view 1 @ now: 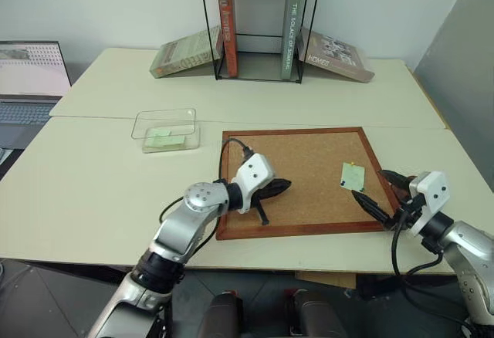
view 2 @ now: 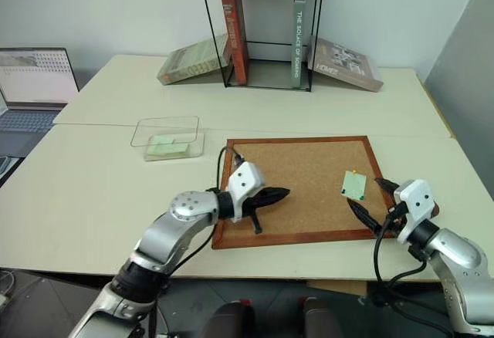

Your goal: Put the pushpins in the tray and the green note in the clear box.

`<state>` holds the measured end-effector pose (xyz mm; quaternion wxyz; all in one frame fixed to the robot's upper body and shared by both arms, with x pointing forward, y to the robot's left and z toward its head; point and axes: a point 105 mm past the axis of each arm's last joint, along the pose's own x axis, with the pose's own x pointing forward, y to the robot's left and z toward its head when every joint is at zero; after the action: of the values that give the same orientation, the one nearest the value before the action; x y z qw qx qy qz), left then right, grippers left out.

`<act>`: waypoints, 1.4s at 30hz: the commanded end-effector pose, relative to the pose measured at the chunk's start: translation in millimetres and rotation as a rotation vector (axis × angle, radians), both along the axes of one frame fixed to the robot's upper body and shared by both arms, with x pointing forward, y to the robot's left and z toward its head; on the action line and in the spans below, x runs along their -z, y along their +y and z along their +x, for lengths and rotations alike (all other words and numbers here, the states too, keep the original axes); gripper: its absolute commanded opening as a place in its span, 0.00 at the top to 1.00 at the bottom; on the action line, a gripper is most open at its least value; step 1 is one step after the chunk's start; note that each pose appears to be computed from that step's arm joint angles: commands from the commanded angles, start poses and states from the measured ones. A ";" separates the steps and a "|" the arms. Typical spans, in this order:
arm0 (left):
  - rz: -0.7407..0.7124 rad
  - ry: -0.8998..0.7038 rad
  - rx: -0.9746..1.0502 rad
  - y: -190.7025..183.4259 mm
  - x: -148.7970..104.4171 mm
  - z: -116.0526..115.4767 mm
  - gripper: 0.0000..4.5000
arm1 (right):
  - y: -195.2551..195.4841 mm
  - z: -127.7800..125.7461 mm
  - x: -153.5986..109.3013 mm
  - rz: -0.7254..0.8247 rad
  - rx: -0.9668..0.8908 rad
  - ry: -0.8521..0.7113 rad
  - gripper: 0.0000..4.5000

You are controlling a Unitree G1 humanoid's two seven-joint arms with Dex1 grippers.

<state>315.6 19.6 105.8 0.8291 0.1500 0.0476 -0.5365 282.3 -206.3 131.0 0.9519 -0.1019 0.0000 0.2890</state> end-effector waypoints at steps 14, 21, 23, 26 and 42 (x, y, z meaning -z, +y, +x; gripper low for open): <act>0.114 0.055 0.010 4.2 57.2 3.4 0.99 | -16.2 86.3 6.8 -0.047 0.176 0.100 0.00; 0.117 0.049 0.002 6.7 57.7 2.4 1.00 | -22.6 95.9 14.1 -0.081 0.202 0.143 0.23; 0.118 0.049 -0.003 7.2 57.9 2.3 1.00 | -23.8 97.2 17.9 -0.085 0.214 0.160 0.31; 0.128 0.047 -0.003 8.4 58.8 1.5 1.00 | -20.6 97.2 23.9 -0.104 0.206 0.179 0.45; 0.163 0.052 0.006 6.7 64.5 -1.4 1.00 | -15.9 99.5 17.5 -0.104 0.200 0.142 1.00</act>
<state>320.7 20.4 67.9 0.8190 0.1897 0.0579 -0.5384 376.3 -217.8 89.9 0.9619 -0.1138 0.1319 0.2106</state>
